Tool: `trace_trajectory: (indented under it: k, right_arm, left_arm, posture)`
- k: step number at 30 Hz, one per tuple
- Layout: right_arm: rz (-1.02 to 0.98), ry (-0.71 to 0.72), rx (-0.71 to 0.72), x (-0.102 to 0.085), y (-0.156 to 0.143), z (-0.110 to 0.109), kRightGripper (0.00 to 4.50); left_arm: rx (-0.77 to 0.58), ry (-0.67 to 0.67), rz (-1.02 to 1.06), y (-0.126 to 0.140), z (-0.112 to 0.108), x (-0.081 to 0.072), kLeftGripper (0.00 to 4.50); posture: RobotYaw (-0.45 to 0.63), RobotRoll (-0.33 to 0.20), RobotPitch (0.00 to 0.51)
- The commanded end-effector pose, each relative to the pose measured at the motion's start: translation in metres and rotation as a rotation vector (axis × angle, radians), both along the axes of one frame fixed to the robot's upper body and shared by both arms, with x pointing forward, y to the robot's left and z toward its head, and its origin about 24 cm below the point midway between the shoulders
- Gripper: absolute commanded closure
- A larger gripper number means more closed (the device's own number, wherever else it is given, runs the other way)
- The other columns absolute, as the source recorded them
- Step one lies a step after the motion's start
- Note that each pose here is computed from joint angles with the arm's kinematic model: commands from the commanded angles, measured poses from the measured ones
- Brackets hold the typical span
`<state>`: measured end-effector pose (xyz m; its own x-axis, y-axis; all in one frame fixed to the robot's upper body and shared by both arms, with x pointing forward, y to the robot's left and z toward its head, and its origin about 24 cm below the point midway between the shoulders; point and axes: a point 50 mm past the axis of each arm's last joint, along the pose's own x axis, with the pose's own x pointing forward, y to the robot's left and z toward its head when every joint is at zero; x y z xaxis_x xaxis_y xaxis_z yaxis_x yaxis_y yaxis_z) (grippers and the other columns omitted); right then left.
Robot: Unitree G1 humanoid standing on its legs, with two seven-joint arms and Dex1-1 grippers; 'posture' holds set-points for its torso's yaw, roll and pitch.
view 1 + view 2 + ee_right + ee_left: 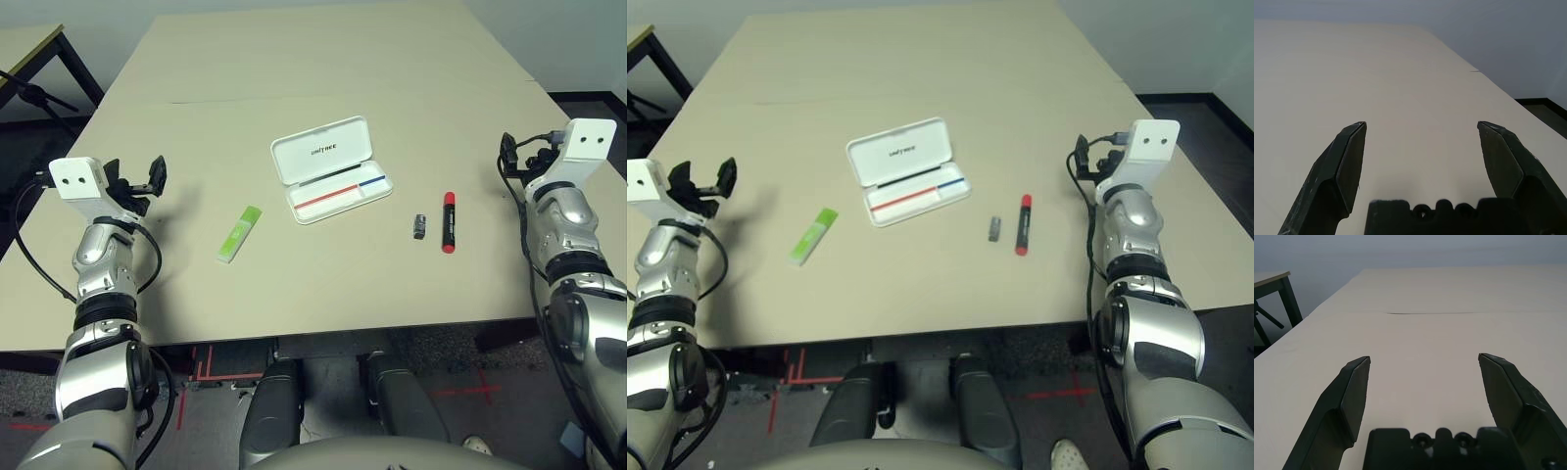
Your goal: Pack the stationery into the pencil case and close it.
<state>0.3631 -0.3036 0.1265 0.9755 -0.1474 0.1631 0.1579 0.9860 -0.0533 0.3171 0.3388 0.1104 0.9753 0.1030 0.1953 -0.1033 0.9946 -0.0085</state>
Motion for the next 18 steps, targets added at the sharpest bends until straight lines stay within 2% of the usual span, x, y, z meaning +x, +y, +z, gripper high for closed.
trace_trajectory:
  k: [1,13,18]
  right_arm:
    - [-0.01,0.011,0.011,-0.001,-0.002,-0.003,0.0]
    - [0.075,-0.01,-0.01,0.003,0.008,0.005,0.0]
    - [0.274,0.031,-0.035,0.002,0.015,0.004,0.0]
  left_arm:
    - [-0.004,-0.002,0.001,0.001,0.001,0.0,0.04]
    - [-0.003,-0.002,0.003,0.005,0.001,-0.003,0.04]
    - [0.001,-0.008,-0.001,0.004,0.003,-0.002,0.04]
  posture:
    - [-0.05,0.0,0.159]
    - [-0.06,0.0,0.154]
    - [-0.06,0.0,0.146]
